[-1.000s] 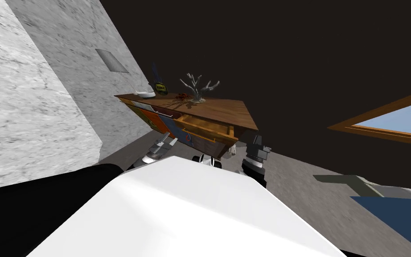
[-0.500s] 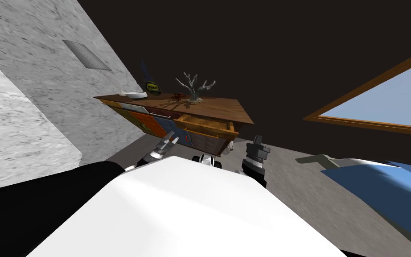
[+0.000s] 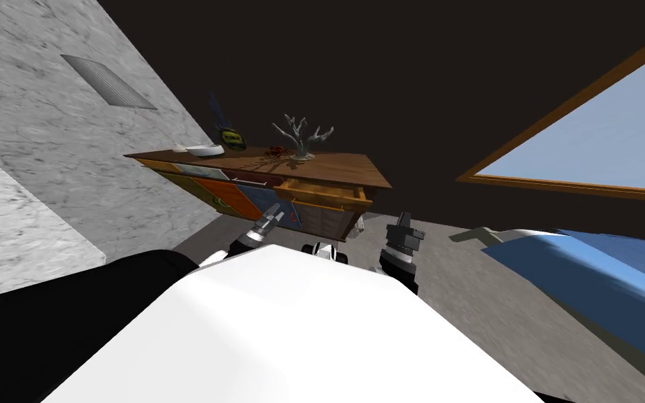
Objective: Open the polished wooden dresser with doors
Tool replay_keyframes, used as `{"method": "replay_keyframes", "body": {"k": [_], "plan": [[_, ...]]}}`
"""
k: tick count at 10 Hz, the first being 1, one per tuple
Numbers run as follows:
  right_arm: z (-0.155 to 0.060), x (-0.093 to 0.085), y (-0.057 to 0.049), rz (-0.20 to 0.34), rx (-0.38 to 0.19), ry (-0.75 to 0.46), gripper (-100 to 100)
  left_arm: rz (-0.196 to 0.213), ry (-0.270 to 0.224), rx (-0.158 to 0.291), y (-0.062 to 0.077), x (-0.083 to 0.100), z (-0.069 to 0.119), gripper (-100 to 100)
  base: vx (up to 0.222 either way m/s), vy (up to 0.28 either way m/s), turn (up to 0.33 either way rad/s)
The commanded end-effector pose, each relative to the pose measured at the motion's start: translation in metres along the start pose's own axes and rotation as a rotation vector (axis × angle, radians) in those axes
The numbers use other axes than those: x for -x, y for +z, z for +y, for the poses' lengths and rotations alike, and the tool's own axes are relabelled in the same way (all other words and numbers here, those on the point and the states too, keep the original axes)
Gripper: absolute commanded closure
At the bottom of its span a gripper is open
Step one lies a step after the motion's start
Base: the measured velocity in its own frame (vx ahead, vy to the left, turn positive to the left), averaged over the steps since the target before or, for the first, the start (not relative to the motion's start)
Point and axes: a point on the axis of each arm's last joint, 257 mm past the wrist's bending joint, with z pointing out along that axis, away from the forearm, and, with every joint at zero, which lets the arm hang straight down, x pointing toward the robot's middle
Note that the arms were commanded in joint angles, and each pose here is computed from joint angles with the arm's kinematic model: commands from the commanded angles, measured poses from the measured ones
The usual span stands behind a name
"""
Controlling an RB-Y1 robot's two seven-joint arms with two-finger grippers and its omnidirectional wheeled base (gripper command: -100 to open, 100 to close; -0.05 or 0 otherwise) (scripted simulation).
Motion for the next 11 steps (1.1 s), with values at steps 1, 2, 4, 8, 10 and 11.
{"method": "replay_keyframes", "body": {"k": [1, 2, 4, 8, 10, 11], "plan": [[0.000, 0.000, 0.000, 0.000, 0.000, 0.000, 0, -0.038, 0.030, 0.025, 0.017, 0.015, 0.013, -100, -0.108, 0.083, -0.293], [0.000, 0.000, 0.000, 0.000, -0.001, 0.000, 0, -0.040, 0.062, 0.022, 0.026, 0.016, 0.011, -100, -0.032, 0.031, -0.084], [0.000, 0.000, 0.000, 0.000, -0.001, 0.000, 0, -0.102, 0.040, 0.070, 0.033, 0.032, 0.034, -100, -0.050, 0.052, -0.140], [0.000, 0.000, 0.000, 0.000, -0.001, 0.000, 0, -0.150, 0.125, 0.075, 0.063, 0.046, 0.031, -100, -0.115, 0.067, -0.210], [0.000, 0.000, 0.000, 0.000, -0.001, 0.000, 0, -0.214, 0.087, 0.117, 0.068, 0.061, 0.052, -100, -0.085, 0.025, -0.175], [0.000, 0.000, 0.000, 0.000, 0.000, 0.000, 0, -0.242, 0.079, 0.122, 0.075, 0.066, 0.054, -100, -0.270, 0.125, -0.402]]}}
